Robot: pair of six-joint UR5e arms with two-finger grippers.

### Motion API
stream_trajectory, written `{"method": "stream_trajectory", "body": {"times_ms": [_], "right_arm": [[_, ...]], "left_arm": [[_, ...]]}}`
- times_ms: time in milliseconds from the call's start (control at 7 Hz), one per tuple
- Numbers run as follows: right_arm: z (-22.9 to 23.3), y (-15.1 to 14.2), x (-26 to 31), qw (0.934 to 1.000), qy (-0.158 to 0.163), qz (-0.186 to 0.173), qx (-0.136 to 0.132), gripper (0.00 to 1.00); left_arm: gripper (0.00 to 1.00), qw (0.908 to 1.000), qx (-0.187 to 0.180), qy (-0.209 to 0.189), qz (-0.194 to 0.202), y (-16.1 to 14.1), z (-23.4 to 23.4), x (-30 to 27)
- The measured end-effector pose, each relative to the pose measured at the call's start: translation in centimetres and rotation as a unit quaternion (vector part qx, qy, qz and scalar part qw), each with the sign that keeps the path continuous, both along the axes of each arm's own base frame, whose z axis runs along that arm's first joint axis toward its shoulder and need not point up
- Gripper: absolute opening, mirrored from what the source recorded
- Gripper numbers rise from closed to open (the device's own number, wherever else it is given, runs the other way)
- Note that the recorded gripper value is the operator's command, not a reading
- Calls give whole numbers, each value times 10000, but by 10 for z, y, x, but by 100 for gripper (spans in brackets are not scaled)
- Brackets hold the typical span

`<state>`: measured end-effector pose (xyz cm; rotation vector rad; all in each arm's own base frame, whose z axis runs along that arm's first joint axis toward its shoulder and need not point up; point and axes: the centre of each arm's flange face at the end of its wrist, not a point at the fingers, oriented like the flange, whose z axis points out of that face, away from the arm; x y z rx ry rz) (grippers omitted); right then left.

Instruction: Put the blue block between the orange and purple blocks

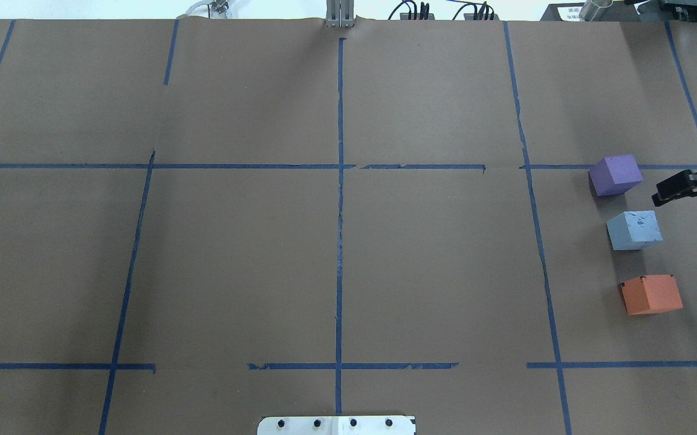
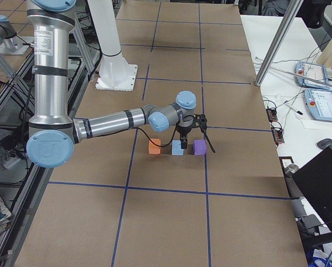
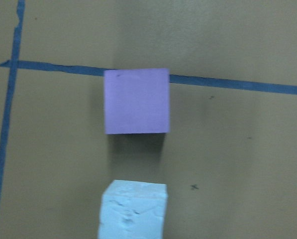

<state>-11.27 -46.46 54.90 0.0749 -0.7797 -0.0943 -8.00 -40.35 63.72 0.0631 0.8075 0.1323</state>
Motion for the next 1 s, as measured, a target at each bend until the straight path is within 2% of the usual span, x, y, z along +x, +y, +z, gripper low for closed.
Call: {"method": "stream_trajectory", "body": {"times_ms": [286,429,714,1000], "right_arm": [[24,12,102,9992,184,-293,184,100],[31,22,139,9988,235,-402,150,100],[52,48,162,9983,257,-498,-128,100],[60,55,164,9981,254,-514,-225,100]], "left_arm": [[100,10000,32,-9,19,0,0,0],[100,10000,70,-12,25,-1,0,0],[100,10000,86,-13,22,-1,6,0],[100,10000,14,-25,30,0,15,0]]}}
